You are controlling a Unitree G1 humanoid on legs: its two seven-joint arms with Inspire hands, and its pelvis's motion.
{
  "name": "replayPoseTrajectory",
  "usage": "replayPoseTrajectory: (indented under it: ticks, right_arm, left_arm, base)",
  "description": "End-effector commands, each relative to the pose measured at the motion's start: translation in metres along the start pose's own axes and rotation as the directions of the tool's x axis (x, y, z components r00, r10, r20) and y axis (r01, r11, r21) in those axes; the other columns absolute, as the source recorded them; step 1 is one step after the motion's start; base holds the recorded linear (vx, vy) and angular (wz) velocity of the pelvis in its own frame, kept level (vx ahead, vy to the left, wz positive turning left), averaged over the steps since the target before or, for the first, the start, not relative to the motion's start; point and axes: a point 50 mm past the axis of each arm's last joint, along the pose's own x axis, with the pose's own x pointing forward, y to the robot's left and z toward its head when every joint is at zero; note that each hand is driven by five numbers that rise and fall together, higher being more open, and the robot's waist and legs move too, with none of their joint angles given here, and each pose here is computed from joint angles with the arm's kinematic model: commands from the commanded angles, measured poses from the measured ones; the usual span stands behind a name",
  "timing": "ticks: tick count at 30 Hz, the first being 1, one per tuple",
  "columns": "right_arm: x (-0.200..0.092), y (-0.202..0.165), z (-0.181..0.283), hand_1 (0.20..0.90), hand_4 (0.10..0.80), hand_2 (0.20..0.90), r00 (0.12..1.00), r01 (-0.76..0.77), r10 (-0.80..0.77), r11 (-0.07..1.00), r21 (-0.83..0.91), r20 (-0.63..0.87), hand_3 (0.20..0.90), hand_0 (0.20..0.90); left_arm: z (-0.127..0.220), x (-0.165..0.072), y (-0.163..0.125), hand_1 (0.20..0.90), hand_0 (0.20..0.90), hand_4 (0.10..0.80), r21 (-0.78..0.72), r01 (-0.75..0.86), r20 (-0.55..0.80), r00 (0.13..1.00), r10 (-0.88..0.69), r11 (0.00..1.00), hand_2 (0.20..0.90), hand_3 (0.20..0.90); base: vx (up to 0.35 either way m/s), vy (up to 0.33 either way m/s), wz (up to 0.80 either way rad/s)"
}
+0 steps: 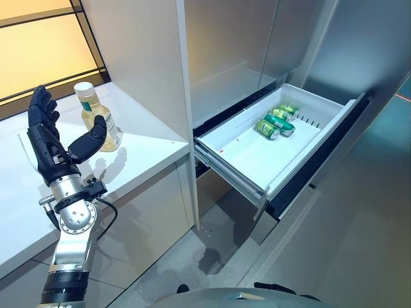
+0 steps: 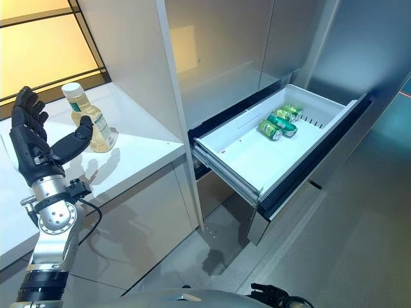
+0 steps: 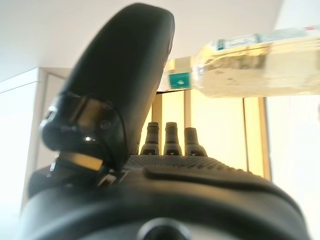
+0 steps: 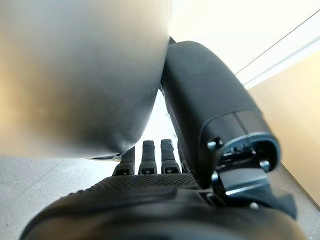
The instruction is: Put drinks into fridge and close the fridge
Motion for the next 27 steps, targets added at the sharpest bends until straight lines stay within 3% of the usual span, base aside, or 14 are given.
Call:
replayPoseTrajectory:
  ticks: [1, 8, 14, 27]
  right_arm:
    - [0.0, -0.001, -0.004, 0.9, 0.8, 0.9, 0.999, -0.012, 0.011, 1.0, -0.029, -0.039, 0.9, 0.9]
    - [-0.001, -0.003, -0.002, 0.9, 0.8, 0.9, 0.999, -0.008, 0.007, 1.0, -0.026, -0.04, 0.9, 0.9]
    - [0.0, -0.002, -0.001, 0.9, 0.8, 0.9, 0.999, -0.007, 0.006, 1.0, -0.025, -0.042, 0.9, 0.9]
    - [0.0, -0.001, -0.002, 0.9, 0.8, 0.9, 0.999, -0.009, 0.007, 0.999, -0.033, -0.051, 0.9, 0.9]
  left_arm:
    - [0.03, 0.025, 0.004, 0.9, 0.9, 0.8, -0.038, 0.008, 0.145, 0.989, -0.003, 0.999, 0.9, 0.9]
    - [0.024, 0.026, -0.007, 0.9, 0.9, 0.8, -0.051, 0.079, 0.059, 0.995, -0.076, 0.996, 0.9, 0.9]
    - [0.02, 0.029, -0.007, 0.9, 0.9, 0.8, 0.02, 0.04, 0.047, 0.998, -0.041, 0.999, 0.9, 0.9]
    - [0.024, 0.036, -0.013, 0.9, 0.9, 0.8, -0.002, 0.053, 0.043, 0.998, -0.053, 0.999, 0.9, 0.9]
  base:
    - [0.0, 0.0, 0.0]
    - [0.0, 0.0, 0.0]
    - [0.0, 0.0, 0.0]
    - [0.0, 0.0, 0.0]
